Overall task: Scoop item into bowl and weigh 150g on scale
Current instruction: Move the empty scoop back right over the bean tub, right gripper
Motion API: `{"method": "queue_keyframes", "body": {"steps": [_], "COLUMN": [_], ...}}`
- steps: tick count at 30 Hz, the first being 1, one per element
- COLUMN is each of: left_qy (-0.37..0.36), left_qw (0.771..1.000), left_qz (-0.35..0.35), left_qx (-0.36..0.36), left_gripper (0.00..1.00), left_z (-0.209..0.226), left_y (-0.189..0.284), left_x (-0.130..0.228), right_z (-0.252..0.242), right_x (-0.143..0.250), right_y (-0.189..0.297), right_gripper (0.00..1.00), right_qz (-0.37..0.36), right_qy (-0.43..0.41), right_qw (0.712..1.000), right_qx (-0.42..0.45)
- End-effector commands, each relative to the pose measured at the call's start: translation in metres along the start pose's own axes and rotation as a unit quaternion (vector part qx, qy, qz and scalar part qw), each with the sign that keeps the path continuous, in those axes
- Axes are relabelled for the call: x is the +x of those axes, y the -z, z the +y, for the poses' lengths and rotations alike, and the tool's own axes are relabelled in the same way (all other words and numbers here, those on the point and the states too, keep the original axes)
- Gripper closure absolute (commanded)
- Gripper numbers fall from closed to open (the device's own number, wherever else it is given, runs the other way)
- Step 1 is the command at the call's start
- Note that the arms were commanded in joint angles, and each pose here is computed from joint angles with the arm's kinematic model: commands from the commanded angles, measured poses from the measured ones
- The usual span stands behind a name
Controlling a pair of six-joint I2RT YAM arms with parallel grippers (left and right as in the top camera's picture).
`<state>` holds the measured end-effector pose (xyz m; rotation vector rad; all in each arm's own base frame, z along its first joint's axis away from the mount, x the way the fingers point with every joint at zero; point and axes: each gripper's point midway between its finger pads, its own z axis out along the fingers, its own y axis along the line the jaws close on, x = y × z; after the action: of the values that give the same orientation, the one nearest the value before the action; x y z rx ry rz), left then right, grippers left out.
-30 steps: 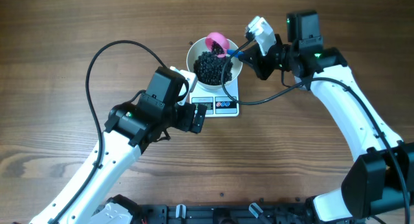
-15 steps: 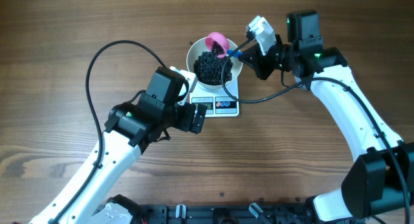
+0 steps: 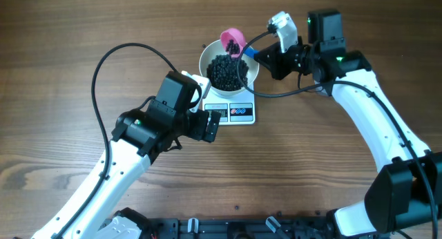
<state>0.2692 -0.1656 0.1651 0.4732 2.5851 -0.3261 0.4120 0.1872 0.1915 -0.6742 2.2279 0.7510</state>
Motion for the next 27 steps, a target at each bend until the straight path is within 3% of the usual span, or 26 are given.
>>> {"method": "queue_keyframes", "body": {"steps": [1,8,16,27], "left_qy": [-0.011,-0.011,-0.011,-0.011], "left_qw": [1.0,1.0,1.0,1.0], "left_qz": [-0.013,-0.013,-0.013,-0.013], "left_qx": [0.005,0.005,0.005,0.006], "left_gripper": [0.0,0.0,0.0,0.0], "left_z": [-0.002,-0.002,-0.002,-0.002], "left_y": [0.006,0.006,0.006,0.006], "left_x": [-0.008,-0.008,-0.008,-0.008], "right_z": [-0.011,-0.046,-0.076,-0.11], "right_x": [-0.014,-0.026,-0.039,-0.036], "right_y": [0.02,0.045,0.094,0.136], "right_gripper": [0.96,0.96,0.96,0.96], "right_qz": [-0.031,-0.074,-0.126,-0.171], "right_qy": [-0.066,-0.142,-0.165,-0.28], "right_qw": [0.997,0.986,0.975,0.938], "right_qx": [0.009,0.037,0.079,0.109]}}
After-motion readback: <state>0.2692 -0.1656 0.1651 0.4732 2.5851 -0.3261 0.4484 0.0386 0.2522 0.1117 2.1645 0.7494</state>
